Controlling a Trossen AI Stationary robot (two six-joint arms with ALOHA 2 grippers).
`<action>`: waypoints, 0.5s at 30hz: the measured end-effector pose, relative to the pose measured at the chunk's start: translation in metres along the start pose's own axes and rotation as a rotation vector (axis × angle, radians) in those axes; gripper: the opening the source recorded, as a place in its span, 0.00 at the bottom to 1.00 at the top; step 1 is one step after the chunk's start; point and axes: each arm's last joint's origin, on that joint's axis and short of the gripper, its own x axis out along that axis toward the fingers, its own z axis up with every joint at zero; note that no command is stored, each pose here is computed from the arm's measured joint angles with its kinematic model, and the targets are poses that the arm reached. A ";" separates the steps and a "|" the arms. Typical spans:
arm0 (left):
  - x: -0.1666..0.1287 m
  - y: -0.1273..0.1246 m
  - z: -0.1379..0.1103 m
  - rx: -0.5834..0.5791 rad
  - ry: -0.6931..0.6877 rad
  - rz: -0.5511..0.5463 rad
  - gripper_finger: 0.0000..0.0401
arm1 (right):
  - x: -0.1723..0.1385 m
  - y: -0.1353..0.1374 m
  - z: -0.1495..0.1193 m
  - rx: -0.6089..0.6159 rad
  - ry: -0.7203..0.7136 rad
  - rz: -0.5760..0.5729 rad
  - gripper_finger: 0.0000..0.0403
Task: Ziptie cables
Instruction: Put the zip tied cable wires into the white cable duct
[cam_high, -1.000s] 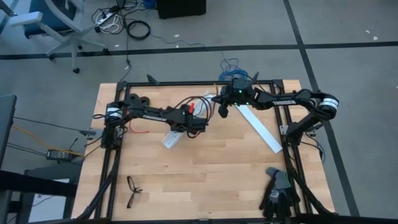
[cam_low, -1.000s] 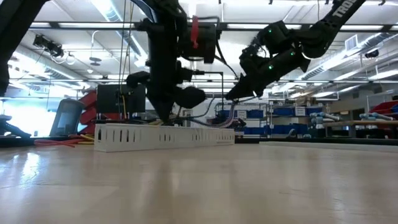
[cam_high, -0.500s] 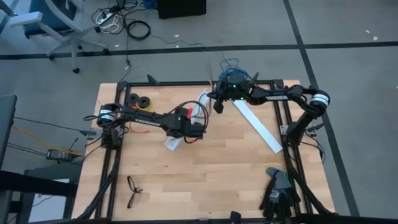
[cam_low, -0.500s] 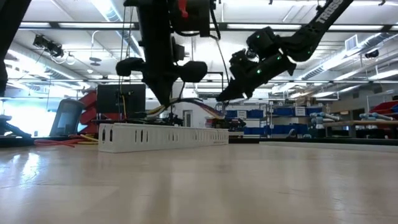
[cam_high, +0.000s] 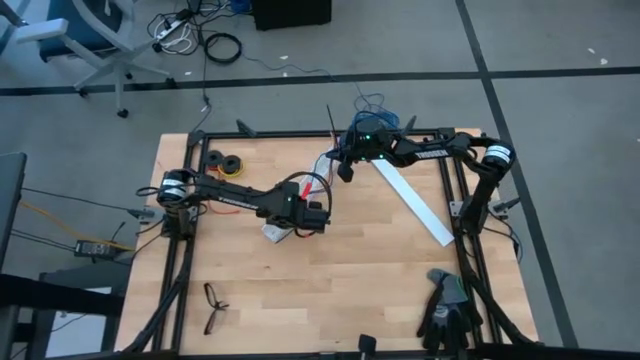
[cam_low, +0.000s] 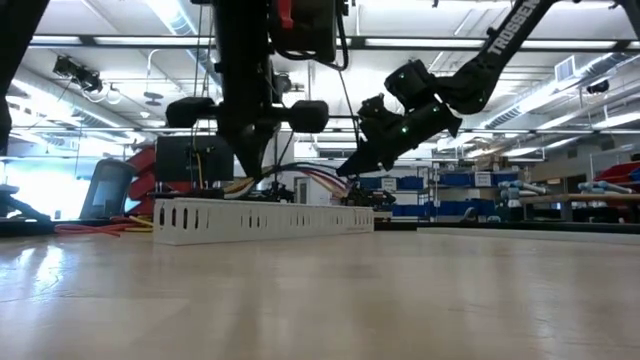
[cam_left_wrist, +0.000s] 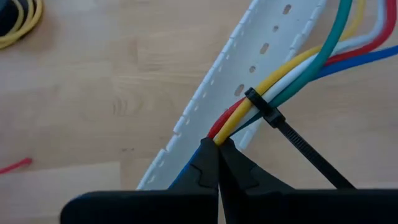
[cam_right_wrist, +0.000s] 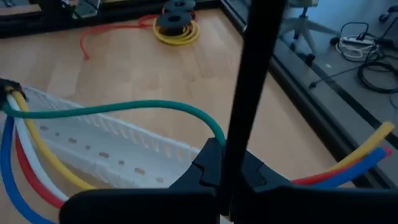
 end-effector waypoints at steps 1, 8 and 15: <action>0.000 0.000 0.000 -0.001 0.002 0.002 0.00 | 0.000 0.000 0.001 0.000 0.002 0.000 0.01; 0.001 0.002 0.002 -0.021 0.018 0.023 0.00 | 0.000 0.000 -0.001 -0.011 0.023 0.008 0.10; 0.001 0.012 0.001 0.029 0.050 0.110 0.00 | -0.001 -0.001 -0.002 0.001 0.021 0.046 0.26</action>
